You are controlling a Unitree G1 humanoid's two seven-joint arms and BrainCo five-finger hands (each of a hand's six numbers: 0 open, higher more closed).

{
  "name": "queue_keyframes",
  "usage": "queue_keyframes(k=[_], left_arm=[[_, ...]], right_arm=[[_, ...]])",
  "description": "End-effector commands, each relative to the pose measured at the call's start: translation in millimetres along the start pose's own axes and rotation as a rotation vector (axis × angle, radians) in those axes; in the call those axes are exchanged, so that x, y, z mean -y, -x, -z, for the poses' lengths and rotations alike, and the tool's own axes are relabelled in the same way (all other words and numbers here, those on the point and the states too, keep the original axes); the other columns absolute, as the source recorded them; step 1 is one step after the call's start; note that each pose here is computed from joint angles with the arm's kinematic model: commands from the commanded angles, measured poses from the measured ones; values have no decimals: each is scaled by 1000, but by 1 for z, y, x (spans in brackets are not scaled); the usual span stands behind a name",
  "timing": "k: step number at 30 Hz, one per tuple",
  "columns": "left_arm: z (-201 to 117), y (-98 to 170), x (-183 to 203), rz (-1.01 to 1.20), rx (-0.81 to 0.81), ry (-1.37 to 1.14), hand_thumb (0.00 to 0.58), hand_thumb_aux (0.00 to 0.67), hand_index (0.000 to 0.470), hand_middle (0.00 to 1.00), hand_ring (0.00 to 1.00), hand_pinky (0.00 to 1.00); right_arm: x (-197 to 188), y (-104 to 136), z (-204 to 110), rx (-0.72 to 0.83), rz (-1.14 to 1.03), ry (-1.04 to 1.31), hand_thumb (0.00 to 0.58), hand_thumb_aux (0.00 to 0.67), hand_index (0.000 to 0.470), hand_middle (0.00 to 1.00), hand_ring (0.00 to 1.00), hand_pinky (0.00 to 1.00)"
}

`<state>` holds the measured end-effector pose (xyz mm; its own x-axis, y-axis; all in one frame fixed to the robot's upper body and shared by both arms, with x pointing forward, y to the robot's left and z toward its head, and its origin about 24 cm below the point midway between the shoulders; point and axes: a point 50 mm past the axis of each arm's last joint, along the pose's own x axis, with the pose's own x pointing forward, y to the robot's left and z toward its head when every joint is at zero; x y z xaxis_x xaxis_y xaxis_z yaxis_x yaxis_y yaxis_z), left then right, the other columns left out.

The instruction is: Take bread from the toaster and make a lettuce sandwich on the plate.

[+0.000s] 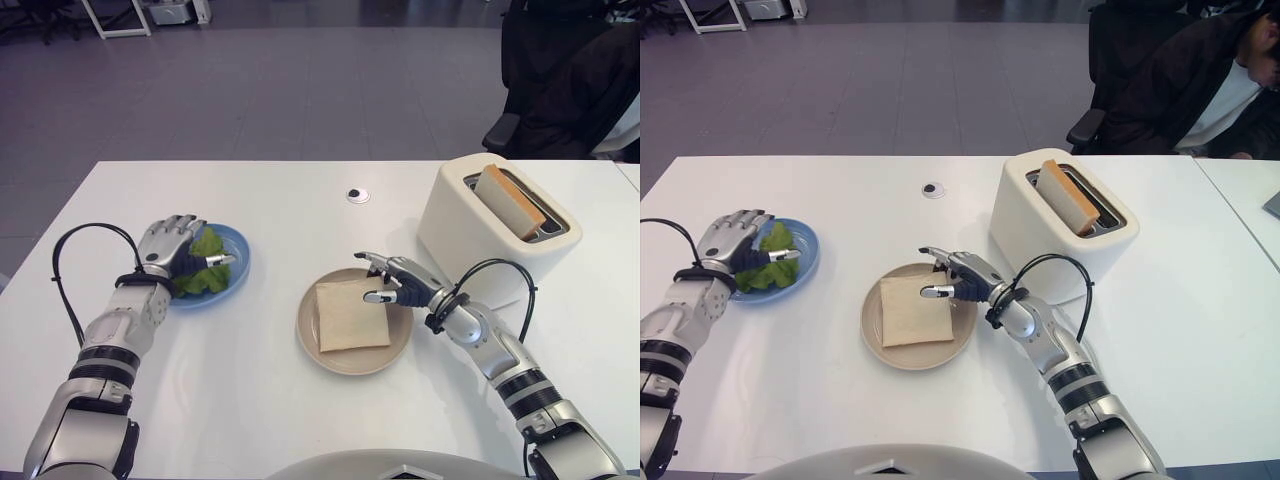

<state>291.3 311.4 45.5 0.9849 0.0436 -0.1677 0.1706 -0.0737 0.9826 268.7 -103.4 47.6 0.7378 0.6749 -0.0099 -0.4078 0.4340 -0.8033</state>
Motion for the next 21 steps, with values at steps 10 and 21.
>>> queue_keyframes(k=[10, 21], left_arm=[[9, -1, 10, 47, -19, 9, 0, 0, 0, 0, 0, 0], [12, -1, -9, -59, -11, 40, 0, 0, 0, 0, 0, 0]], right_arm=[[8, 1, -9, 45, 20, 18, 0, 0, 0, 0, 0, 0], [5, 2, -8, 44, 9, 14, 0, 0, 0, 0, 0, 0]])
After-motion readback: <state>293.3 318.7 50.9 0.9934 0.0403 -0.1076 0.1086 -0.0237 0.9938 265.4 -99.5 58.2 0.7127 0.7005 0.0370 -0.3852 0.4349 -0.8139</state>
